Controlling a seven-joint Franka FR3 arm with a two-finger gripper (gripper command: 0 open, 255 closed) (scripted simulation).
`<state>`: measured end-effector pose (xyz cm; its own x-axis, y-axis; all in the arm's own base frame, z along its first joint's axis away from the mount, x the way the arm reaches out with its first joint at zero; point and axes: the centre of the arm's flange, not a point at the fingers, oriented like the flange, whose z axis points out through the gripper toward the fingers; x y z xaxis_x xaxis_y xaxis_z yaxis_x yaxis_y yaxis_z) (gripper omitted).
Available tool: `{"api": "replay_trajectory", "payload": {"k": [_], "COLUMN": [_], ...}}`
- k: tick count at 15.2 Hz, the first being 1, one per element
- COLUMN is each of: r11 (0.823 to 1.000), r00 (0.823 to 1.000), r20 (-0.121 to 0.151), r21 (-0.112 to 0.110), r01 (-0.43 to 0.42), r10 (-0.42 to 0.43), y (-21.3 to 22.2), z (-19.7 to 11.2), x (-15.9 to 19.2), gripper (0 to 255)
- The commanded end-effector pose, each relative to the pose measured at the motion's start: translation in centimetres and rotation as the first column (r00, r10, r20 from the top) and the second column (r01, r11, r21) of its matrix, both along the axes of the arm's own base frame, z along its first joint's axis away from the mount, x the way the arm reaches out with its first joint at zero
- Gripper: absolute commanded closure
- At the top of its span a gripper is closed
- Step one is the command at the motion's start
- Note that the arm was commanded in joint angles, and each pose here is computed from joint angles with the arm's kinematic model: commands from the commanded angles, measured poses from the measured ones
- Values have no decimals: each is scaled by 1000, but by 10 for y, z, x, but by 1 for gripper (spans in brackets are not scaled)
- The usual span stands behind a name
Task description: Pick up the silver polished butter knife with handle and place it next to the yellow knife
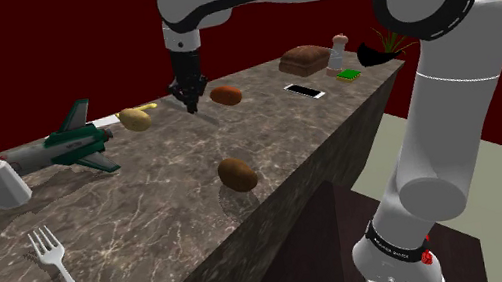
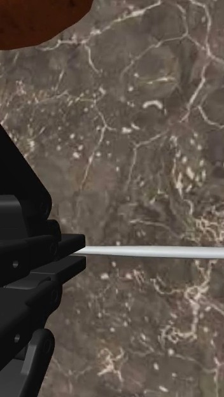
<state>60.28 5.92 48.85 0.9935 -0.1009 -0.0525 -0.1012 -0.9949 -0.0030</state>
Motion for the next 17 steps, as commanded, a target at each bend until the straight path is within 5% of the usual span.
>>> {"api": "replay_trajectory", "payload": {"k": [1,9,10,15,17], "r11": [1000,1000,1000,1000,1000], "r00": [1000,1000,1000,1000,1000], "r20": [0,0,0,0,0], "r21": [0,0,0,0,0], "r01": [0,0,0,0,0], "r10": [0,0,0,0,0], "y": [-1,-1,-1,-1,-1], "z": [-11,-17,-17,-17,10], "x": [1,1,1,1,2], "gripper": [255,255,0,0,0]}}
